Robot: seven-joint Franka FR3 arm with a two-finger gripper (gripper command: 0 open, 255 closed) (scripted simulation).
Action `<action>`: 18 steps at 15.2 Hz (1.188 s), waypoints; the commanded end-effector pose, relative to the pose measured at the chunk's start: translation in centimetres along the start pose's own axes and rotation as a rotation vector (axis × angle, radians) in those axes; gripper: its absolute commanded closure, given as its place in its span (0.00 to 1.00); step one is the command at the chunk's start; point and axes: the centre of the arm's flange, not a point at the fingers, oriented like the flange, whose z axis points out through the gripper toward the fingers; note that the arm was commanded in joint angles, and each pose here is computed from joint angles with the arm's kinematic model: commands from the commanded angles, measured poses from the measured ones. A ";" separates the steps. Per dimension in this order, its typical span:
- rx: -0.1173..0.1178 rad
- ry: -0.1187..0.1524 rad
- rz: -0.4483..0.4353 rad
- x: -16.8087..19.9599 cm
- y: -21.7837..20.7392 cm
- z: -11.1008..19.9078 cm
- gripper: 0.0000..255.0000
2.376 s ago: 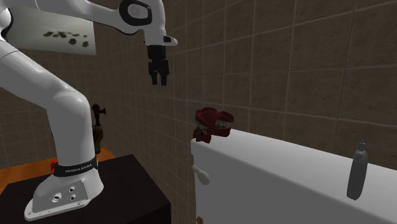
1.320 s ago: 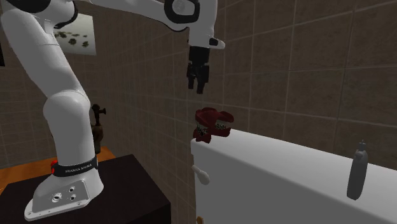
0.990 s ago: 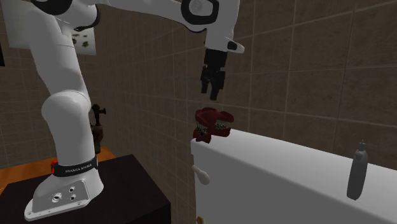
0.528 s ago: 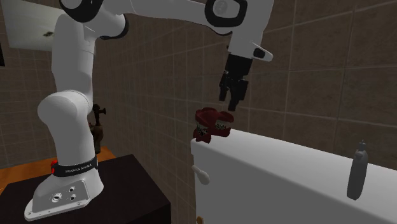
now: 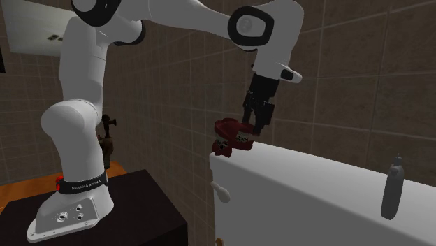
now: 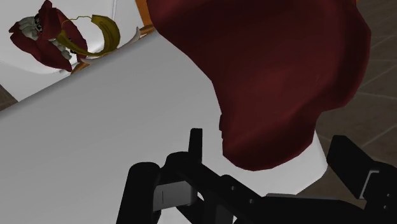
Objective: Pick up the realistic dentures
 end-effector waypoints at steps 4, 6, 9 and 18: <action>0.000 0.001 0.000 0.0 0.1 0.3 1.00; 0.000 0.001 0.000 0.0 0.2 0.3 1.00; 0.000 0.001 0.000 0.0 0.1 0.3 1.00; 0.000 0.001 0.000 -0.7 -0.8 -3.2 1.00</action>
